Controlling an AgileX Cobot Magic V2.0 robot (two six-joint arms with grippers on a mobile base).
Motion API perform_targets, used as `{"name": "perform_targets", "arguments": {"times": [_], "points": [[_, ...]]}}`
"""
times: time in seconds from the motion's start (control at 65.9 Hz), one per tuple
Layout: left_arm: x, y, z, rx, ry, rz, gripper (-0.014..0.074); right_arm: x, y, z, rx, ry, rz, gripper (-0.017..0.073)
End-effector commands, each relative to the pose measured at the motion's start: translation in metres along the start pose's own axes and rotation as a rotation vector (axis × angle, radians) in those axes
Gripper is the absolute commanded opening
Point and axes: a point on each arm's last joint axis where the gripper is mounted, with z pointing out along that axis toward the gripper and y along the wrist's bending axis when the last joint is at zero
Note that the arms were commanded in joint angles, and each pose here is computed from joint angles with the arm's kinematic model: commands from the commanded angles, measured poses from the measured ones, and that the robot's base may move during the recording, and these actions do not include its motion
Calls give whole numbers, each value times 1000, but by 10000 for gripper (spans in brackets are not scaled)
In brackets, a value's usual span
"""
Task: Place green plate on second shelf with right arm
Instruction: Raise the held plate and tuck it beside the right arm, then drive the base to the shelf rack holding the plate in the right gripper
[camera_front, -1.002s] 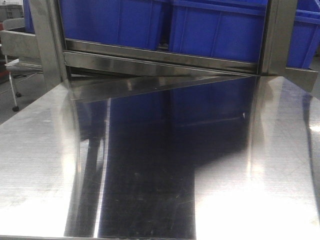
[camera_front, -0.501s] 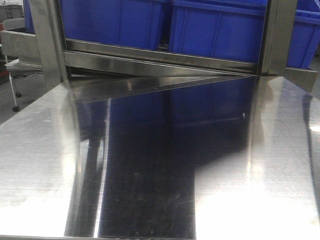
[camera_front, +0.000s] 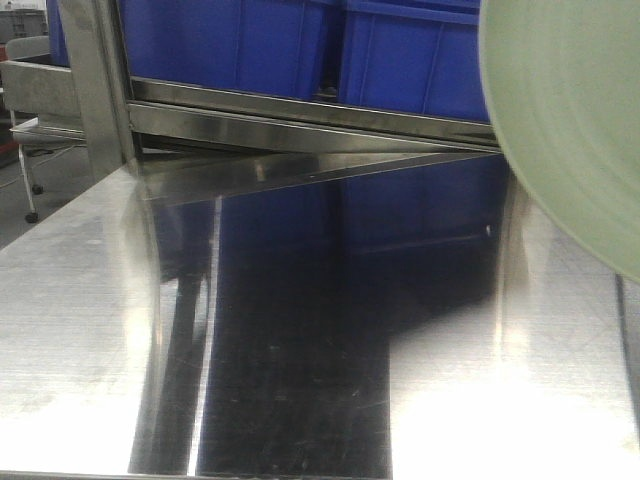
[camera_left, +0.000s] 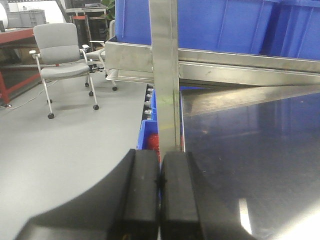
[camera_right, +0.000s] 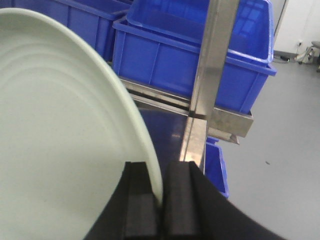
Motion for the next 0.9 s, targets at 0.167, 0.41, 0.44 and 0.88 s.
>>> {"name": "perform_targets", "arguments": {"times": [0.167,0.41,0.44,0.88], "points": [[6,-1,0,3,-59,-17,130,-22,1,-2,-14,-187,4,57],[6,-1,0,3,-59,-17,130,-22,1,-2,-13,-185,4,57],[6,-1,0,3,-59,-17,130,-22,1,-2,-13,-185,4,57],[6,-1,0,3,-59,-17,130,-22,1,-2,-14,-185,4,57]]}}
